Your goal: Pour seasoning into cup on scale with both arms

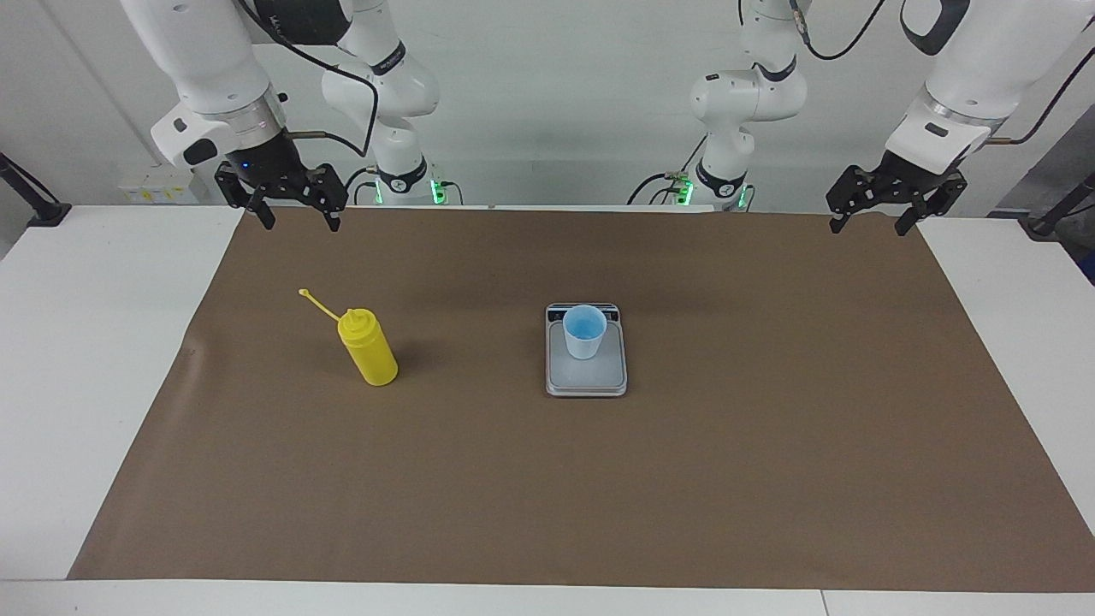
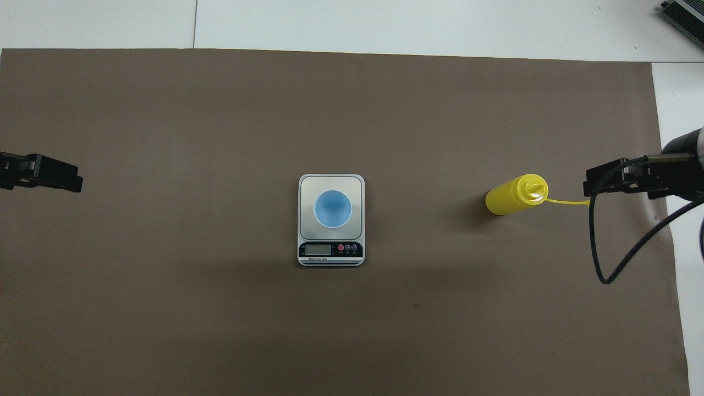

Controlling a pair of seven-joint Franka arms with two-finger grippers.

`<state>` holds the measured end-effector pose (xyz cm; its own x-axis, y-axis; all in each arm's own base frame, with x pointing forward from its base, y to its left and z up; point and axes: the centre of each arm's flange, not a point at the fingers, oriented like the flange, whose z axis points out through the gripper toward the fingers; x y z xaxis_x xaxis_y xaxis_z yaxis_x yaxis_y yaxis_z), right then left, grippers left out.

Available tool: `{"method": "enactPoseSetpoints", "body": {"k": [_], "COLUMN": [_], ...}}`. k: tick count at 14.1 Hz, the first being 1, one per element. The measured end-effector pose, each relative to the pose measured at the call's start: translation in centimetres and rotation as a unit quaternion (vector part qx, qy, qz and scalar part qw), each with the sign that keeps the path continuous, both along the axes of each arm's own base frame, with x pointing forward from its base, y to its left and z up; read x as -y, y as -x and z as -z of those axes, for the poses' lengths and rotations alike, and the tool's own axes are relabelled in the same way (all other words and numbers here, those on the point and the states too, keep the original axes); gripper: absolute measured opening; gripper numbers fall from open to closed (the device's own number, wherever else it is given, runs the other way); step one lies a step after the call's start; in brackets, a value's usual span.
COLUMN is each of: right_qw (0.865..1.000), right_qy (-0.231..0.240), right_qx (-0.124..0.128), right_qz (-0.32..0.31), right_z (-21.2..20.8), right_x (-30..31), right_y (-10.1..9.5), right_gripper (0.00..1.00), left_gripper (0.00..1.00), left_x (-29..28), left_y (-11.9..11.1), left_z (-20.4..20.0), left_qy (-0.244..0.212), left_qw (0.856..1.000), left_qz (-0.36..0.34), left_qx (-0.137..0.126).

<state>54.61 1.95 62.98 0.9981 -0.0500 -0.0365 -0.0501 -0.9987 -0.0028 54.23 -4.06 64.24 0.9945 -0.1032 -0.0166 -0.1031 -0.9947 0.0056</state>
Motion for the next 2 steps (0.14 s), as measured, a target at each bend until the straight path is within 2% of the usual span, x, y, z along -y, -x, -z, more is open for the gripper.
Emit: {"method": "enactPoseSetpoints", "body": {"k": [2], "right_qw": [1.000], "right_qy": [0.000], "right_qx": [0.000], "right_qz": [-0.001], "right_z": [-0.01], "right_x": [-0.09], "right_y": [0.02], "right_gripper": [1.00], "left_gripper": [1.00], "left_x": [0.00], "left_y": [0.00], "left_z": [0.00], "left_qy": [0.000], "left_qw": [1.000], "left_qz": [0.000], "left_qx": [0.000]}}
